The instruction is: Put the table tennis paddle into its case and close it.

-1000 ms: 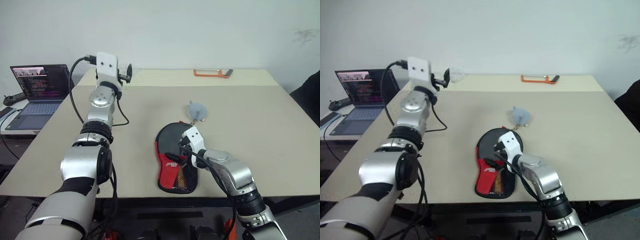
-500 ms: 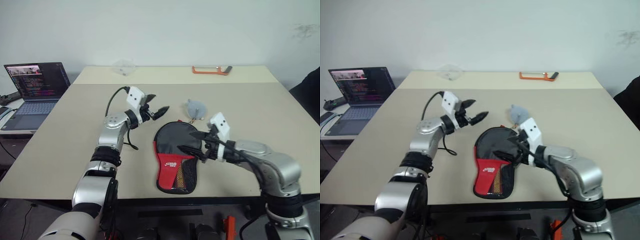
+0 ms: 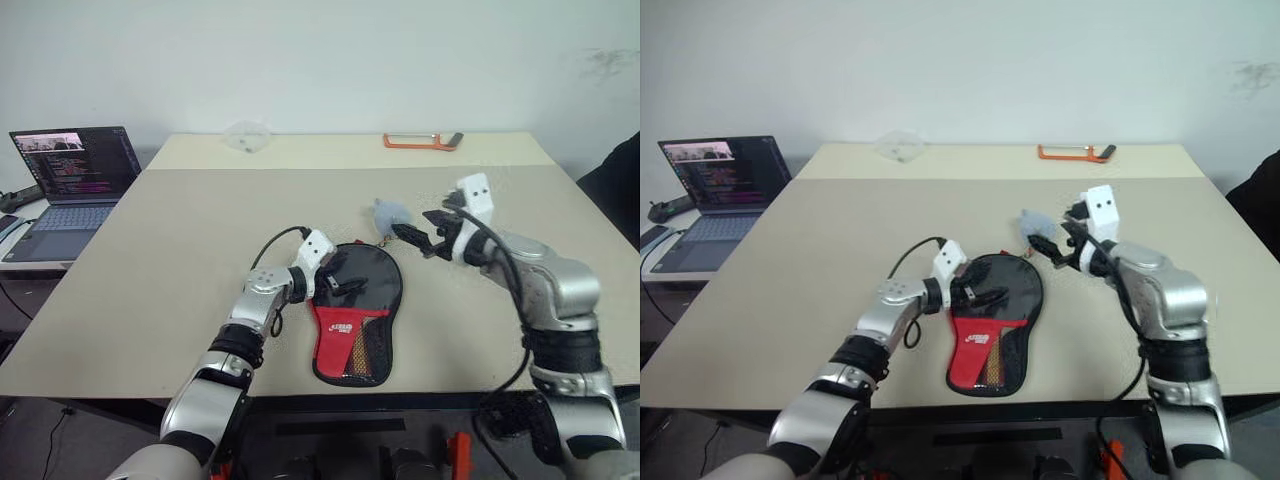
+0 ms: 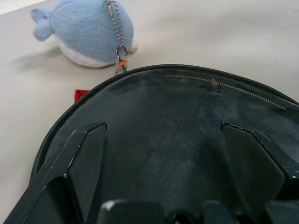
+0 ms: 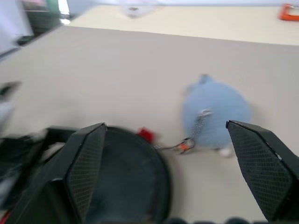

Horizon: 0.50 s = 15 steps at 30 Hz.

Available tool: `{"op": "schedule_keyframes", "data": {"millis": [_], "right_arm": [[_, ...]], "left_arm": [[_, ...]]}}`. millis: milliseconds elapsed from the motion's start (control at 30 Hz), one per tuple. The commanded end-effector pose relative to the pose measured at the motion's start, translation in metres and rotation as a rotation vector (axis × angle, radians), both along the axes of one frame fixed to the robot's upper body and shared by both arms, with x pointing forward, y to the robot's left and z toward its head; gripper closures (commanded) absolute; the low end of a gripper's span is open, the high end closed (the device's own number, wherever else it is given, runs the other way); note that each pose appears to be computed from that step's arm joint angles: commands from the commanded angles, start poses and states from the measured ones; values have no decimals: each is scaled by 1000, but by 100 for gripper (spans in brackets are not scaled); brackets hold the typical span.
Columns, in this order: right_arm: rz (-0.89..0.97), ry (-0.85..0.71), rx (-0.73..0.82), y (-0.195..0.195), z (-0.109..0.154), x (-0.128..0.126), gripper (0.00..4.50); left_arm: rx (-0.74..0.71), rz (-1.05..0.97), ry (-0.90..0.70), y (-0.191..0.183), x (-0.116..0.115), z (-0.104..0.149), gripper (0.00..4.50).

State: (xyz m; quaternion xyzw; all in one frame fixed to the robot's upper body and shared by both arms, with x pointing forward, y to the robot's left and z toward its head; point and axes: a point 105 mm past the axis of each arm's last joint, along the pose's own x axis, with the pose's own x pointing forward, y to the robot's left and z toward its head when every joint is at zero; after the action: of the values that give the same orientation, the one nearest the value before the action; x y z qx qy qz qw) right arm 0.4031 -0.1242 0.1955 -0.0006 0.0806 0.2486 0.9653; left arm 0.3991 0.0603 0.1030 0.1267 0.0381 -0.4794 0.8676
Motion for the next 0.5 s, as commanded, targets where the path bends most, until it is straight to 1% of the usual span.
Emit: {"op": "schedule_keyframes", "data": {"millis": [33,167,233,400,500], "right_arm": [[-92,-66,-20,0,8,28,0],[-165,-78,-48,7,6,57,0],[-176,-82,-72,13,5,67,0],[-203,-40,-46,22,-4,79,0],[-217,-16,-73,27,-16,81,0]], "left_arm": [[-7,-19,-45,-6,-1,9,22],[-16,-21,-43,-8,-2,9,22],[-17,-22,-42,-9,-2,10,22],[-20,-16,-48,-9,-2,12,22],[-19,-5,-54,-7,-1,13,22]]}}
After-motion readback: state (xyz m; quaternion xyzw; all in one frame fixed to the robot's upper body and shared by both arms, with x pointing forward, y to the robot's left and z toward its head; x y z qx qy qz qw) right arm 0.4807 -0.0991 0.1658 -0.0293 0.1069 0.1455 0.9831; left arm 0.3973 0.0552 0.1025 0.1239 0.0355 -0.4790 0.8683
